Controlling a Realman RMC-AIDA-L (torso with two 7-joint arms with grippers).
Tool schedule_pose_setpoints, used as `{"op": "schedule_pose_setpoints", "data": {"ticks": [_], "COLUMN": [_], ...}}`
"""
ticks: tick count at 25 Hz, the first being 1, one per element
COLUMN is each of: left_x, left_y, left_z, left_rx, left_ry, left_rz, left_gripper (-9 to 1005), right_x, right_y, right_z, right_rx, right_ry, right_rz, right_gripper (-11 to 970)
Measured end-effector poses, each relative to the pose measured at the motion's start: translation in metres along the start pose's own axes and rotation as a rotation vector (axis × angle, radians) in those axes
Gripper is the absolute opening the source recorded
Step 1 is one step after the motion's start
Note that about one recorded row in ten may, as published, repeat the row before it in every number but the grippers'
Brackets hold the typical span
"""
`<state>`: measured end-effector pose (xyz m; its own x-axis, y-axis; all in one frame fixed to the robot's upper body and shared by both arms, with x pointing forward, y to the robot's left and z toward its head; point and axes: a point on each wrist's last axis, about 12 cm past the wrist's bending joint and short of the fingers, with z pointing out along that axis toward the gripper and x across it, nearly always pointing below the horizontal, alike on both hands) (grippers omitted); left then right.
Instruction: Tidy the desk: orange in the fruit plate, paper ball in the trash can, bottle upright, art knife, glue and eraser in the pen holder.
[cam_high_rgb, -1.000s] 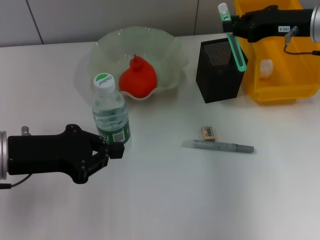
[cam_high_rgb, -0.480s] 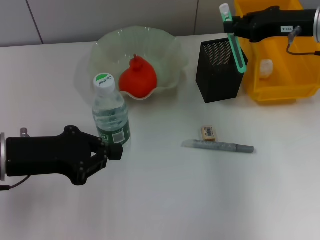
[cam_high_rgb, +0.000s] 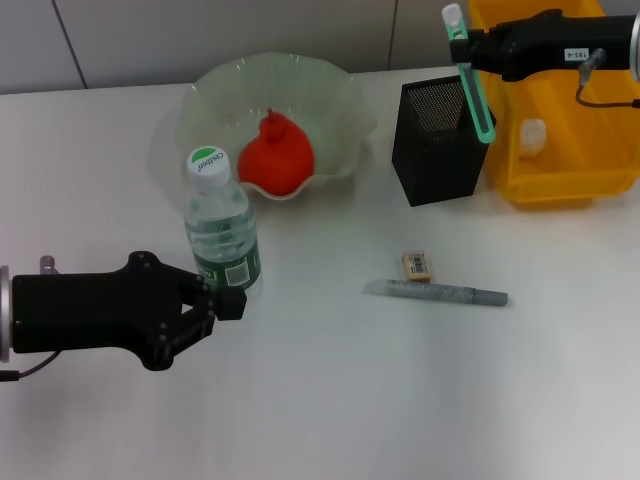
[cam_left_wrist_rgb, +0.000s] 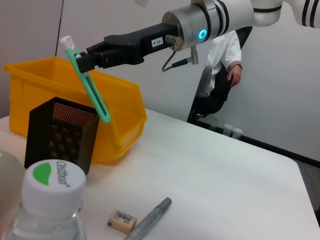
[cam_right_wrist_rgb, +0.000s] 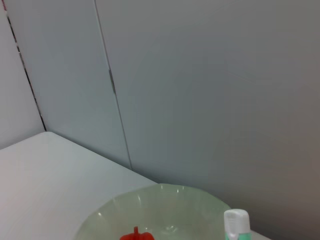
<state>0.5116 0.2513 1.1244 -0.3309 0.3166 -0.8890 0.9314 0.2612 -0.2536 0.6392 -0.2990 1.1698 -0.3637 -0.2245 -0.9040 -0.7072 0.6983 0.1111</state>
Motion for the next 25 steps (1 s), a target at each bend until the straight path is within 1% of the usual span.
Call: {"op": "schedule_pose_setpoints", "data": {"ticks": [12,25], "left_x": [-0.0043,-0.0008], "left_y": [0.0011,0.0029], "left_z": [0.0013,0.0003], "left_rx": [0.004,0.000], "left_ry": [-0.004,-0.010], "left_rz": [0.012,0.004], "left_gripper": [-1,-1], "right_x": [-0.0054,-0.0065], "right_y": [-0.0022,-0.0038], "right_z": [-0.0017,-0.0034], "right_rx": [-0.001,0.004], "right_ry": [-0.002,-0.003], "right_rz": [-0.008,-0.008], "right_gripper": [177,187]}}
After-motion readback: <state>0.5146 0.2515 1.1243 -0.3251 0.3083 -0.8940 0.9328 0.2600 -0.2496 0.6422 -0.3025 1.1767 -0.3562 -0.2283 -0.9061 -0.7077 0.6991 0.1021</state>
